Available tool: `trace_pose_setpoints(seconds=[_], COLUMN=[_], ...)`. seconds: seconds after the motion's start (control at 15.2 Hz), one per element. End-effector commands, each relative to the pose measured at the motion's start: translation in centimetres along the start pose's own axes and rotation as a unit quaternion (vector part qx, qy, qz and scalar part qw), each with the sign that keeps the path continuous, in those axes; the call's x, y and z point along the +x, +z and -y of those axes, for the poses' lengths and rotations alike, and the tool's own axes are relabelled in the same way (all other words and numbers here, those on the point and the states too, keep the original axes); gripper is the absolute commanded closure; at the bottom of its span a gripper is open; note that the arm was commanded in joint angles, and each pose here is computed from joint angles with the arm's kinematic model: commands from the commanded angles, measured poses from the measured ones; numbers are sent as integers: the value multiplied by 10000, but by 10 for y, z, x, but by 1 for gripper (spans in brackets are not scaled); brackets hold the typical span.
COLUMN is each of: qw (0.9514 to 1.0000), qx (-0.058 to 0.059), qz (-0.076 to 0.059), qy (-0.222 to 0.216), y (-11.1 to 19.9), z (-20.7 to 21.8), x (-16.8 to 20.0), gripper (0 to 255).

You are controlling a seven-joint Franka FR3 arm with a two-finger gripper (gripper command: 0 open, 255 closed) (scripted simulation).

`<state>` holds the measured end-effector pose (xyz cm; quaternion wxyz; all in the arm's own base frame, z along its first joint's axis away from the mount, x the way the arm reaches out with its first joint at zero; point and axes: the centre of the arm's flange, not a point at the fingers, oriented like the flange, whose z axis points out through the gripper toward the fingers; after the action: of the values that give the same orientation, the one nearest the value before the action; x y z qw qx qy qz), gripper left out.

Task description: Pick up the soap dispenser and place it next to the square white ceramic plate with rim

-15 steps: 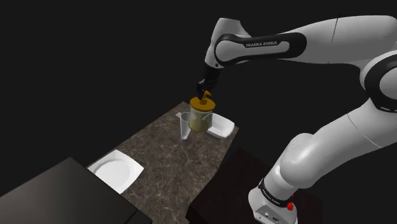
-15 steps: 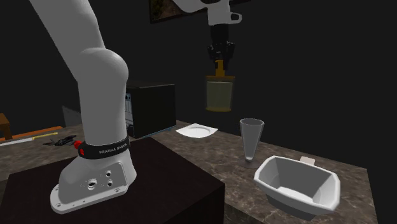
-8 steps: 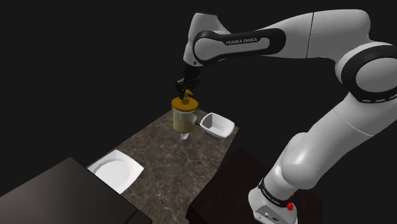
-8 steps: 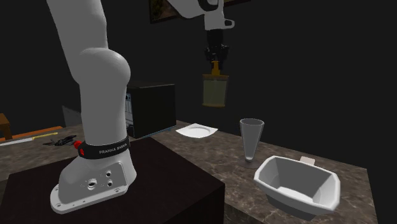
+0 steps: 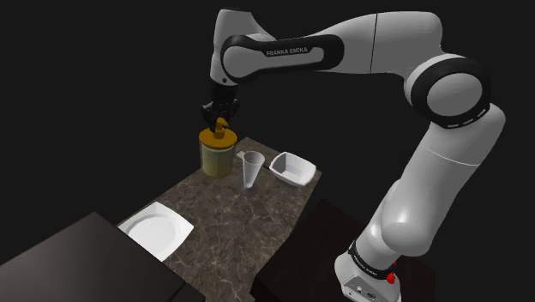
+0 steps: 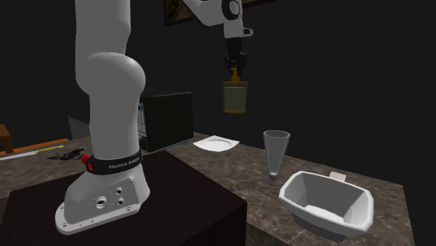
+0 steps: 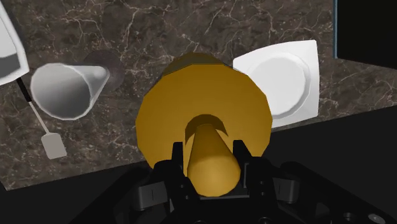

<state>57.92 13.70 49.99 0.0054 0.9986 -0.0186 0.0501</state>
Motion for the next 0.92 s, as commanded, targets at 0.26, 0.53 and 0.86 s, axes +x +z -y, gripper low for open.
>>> trace_pose_setpoints(seconds=[0.26,0.53,0.86], qw=[10000,10000,10000], qx=[4,4,4], qz=[-5,-5,-5], qy=[5,5,5], y=[27,48,74], z=[8,8,8], x=[3,1,-2], gripper=[255,255,255])
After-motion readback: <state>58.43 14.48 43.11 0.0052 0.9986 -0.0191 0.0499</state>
